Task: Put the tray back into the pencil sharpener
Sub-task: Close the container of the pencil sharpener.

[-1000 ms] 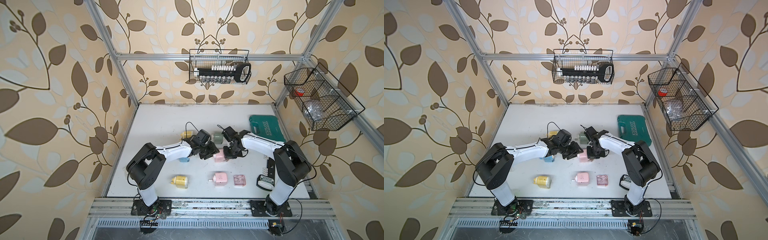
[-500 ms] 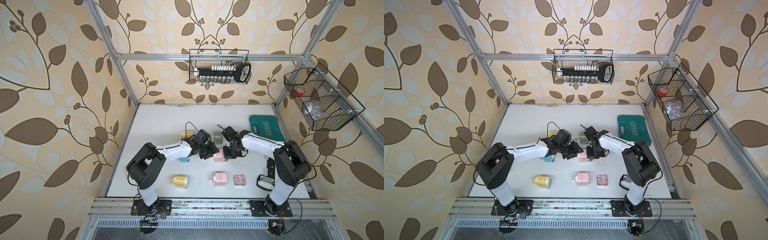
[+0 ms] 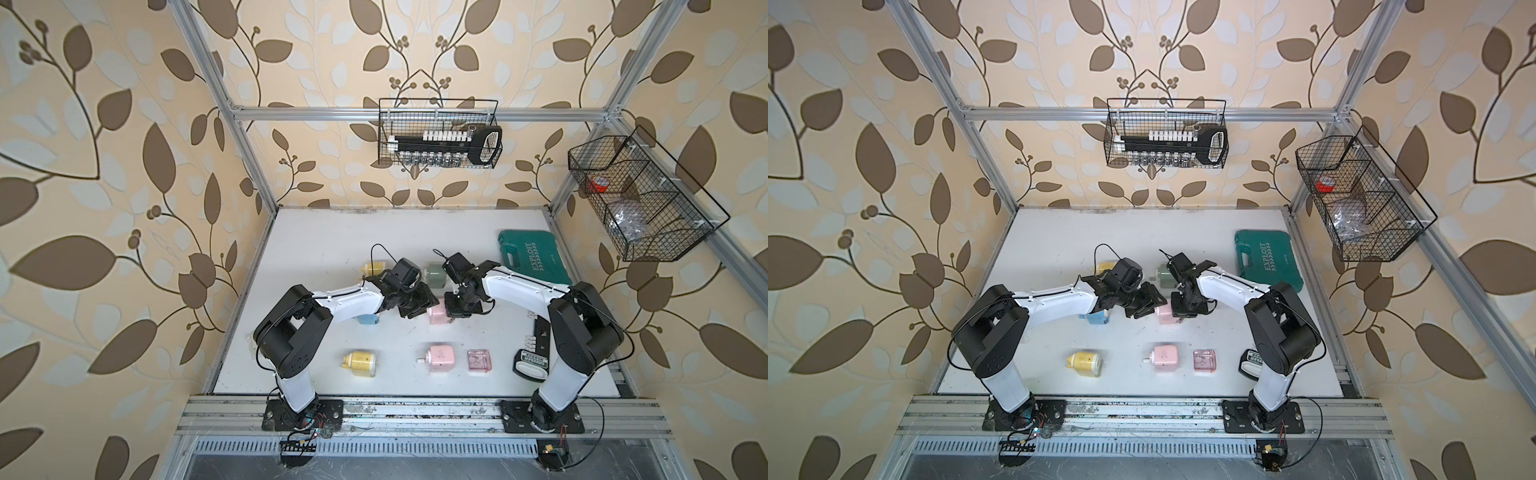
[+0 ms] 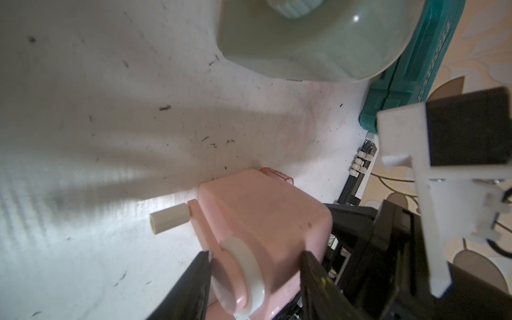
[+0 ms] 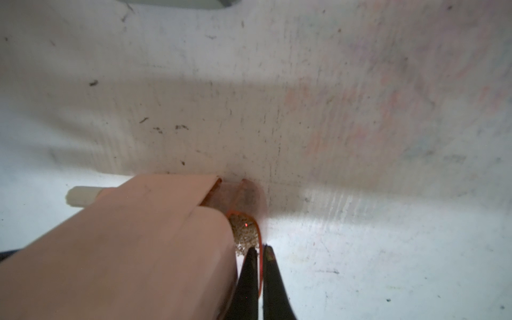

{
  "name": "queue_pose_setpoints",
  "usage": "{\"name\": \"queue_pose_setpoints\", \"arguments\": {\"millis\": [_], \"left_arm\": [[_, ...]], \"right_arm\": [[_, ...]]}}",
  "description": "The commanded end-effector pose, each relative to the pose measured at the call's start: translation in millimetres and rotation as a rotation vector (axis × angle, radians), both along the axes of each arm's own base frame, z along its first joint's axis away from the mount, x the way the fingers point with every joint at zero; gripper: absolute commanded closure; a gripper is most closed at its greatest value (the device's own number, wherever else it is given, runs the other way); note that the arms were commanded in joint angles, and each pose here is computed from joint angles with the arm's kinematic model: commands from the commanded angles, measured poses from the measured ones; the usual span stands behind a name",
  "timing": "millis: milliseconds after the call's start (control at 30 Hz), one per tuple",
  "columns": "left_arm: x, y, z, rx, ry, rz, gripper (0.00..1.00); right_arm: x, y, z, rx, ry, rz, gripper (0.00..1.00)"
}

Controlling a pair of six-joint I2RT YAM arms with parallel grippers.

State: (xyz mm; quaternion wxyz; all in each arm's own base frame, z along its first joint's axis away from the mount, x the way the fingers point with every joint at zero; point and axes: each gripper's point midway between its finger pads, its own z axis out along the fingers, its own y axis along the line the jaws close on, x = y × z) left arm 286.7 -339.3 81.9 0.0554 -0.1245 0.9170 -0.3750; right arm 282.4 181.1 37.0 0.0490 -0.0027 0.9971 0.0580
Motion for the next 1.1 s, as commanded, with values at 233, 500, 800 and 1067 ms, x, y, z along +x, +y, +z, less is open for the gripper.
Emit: {"name": "queue_pose_setpoints", "arguments": {"millis": [233, 500, 800, 1067], "left_arm": [[-12.9, 10.5, -32.2, 0.083, 0.072, -0.010, 0.48], [-13.0, 11.3, -30.4, 0.088, 0.069, -0.014, 0.48], [-13.7, 13.0, -29.9, 0.093, 0.067, -0.018, 0.48], [-12.6, 11.4, -26.7, 0.090, 0.061, -0.025, 0.48]], "right_arm": [[3.6, -2.5, 30.8, -0.021, -0.062, 0.006, 0.85], [5.7, -10.1, 48.6, -0.040, -0.096, 0.005, 0.83], [12.7, -39.5, 56.8, -0.039, -0.117, -0.061, 0.86], [18.6, -44.1, 31.4, 0.001, -0.078, -0.100, 1.00]]}}
